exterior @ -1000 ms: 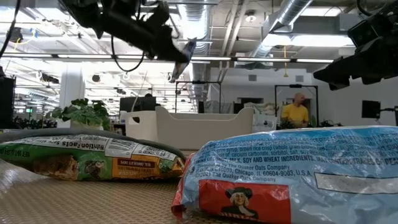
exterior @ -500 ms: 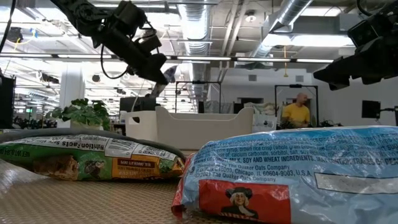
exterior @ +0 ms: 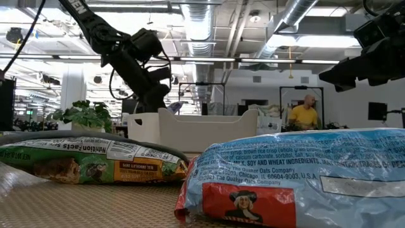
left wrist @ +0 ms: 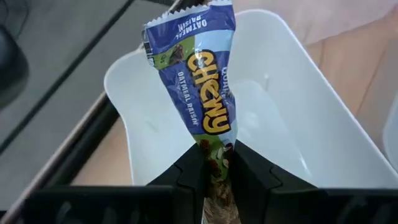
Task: Pick and place Granola Bars by type
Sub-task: Put the blue granola bar into the white bin
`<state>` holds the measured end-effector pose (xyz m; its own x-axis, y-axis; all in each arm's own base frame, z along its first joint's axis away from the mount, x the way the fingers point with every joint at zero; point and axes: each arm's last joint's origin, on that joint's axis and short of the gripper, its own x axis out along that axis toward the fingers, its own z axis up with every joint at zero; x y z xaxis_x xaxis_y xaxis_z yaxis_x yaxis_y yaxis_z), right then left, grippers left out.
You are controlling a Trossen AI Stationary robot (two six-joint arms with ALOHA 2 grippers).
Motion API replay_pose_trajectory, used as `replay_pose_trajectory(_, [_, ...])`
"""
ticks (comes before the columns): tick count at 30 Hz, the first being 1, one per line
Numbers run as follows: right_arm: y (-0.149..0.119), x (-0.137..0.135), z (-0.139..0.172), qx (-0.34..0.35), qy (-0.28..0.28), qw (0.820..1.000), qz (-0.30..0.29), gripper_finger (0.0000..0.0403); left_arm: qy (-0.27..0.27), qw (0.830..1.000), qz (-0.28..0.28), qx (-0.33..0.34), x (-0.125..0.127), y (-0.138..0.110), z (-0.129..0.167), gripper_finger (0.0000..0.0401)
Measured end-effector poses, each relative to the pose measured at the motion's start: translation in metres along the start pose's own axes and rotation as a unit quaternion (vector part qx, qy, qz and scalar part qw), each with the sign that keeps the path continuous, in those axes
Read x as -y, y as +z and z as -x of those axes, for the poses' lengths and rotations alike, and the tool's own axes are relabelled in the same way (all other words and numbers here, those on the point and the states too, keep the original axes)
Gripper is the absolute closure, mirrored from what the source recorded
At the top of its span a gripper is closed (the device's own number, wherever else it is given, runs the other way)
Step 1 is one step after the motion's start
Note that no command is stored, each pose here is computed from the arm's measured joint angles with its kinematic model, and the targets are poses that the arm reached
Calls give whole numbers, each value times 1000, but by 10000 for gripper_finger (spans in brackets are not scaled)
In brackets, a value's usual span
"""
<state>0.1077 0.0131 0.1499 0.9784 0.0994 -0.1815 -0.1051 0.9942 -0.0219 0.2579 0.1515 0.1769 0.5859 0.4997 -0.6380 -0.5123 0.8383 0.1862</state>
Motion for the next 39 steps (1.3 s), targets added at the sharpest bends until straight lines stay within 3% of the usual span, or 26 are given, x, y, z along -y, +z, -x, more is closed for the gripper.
replay_pose_trajectory(6, [0, 0, 0, 0, 0, 1000, 0, 212, 23, 1000, 12, -14, -1, -2, 0, 332])
replay_pose_trajectory(11, [0, 0, 0, 0, 0, 1000, 0, 212, 15, 1000, 16, -13, -1, -2, 0, 280])
replay_pose_trajectory(18, [0, 0, 0, 0, 0, 1000, 0, 212, -31, 999, 17, 22, 1, 5, 5, 231])
replay_pose_trajectory(28, [0, 0, 0, 0, 0, 1000, 0, 212, -114, 984, -44, 132, 28, 34, 73, 227])
replay_pose_trajectory(34, [0, 0, 0, 0, 0, 1000, 0, 212, -214, 969, -113, 52, 73, 11, 115, 227])
replay_pose_trajectory(39, [0, 0, 0, 0, 0, 1000, 0, 212, -257, 962, -75, -56, 102, -14, 139, 227])
